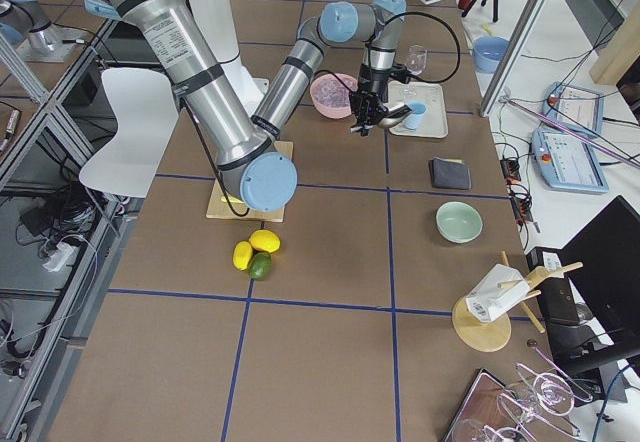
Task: Put ice in cup with scoop
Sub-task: 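Move the empty scoop back away from the tray with the right gripper, then lower the metal scoop onto the table beside the cutting board with the right gripper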
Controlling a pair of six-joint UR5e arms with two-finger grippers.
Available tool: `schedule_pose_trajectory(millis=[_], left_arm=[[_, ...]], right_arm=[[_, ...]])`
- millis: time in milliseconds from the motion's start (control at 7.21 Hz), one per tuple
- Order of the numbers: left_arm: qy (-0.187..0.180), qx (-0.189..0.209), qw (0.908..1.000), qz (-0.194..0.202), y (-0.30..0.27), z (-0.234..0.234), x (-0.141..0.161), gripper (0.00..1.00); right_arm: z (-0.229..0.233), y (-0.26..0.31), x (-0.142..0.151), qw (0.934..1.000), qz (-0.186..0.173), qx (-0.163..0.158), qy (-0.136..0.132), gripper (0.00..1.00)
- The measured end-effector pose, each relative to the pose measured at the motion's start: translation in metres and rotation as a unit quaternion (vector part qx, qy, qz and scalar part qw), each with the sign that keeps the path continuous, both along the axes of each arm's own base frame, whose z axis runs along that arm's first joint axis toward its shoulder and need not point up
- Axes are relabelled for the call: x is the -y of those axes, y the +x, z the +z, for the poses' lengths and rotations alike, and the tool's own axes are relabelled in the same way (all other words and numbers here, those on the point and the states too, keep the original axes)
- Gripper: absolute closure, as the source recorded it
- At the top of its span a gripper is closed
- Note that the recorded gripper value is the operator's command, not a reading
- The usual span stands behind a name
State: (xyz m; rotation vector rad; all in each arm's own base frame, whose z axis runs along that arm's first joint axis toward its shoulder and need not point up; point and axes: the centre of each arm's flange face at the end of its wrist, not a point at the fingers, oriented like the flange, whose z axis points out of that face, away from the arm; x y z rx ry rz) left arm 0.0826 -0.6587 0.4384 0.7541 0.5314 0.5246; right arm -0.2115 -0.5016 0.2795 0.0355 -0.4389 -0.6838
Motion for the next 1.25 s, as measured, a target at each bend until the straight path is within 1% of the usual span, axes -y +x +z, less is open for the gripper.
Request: schedule_pose_trajectory(millis=[139,278,416,555,694,833,1110,1249], left_arm=[[0.001,0.006,0.9999,-0.010,-0.016,0.005,0.001,0.00],[-0.007,0.008,0.9998,-0.018,-0.023,0.013,0.000,0.00],[-0.032,0.003,0.9990,-0.031,-0.024,0.024,0.003,0.00],[-0.060,-0.003,0.9972,-0.043,-0.023,0.035,0.006,0.00],[-0.073,-0.007,0.9961,-0.049,-0.023,0.039,0.005,0.00],[-0.078,-0.009,0.9956,-0.051,-0.024,0.041,0.004,0.00],[-0.080,-0.010,0.9954,-0.052,-0.024,0.042,0.003,0.00],[-0.080,-0.010,0.9954,-0.052,-0.024,0.043,0.003,0.00]], right_arm=[[0.013,0.008,-0.008,1.0000,-0.003,0.001,-0.006,1.00],[0.036,0.022,-0.018,0.9995,0.003,0.009,-0.031,1.00],[0.062,0.042,-0.025,0.9974,0.022,0.016,-0.067,1.00],[0.082,0.059,-0.028,0.9926,0.061,0.014,-0.104,1.00],[0.095,0.068,-0.029,0.9837,0.117,0.005,-0.137,1.00],[0.110,0.071,-0.032,0.9769,0.151,0.005,-0.151,1.00],[0.172,0.077,-0.050,0.9724,0.178,0.034,-0.147,1.00],[0.200,0.077,-0.058,0.9689,0.191,0.049,-0.150,1.00]])
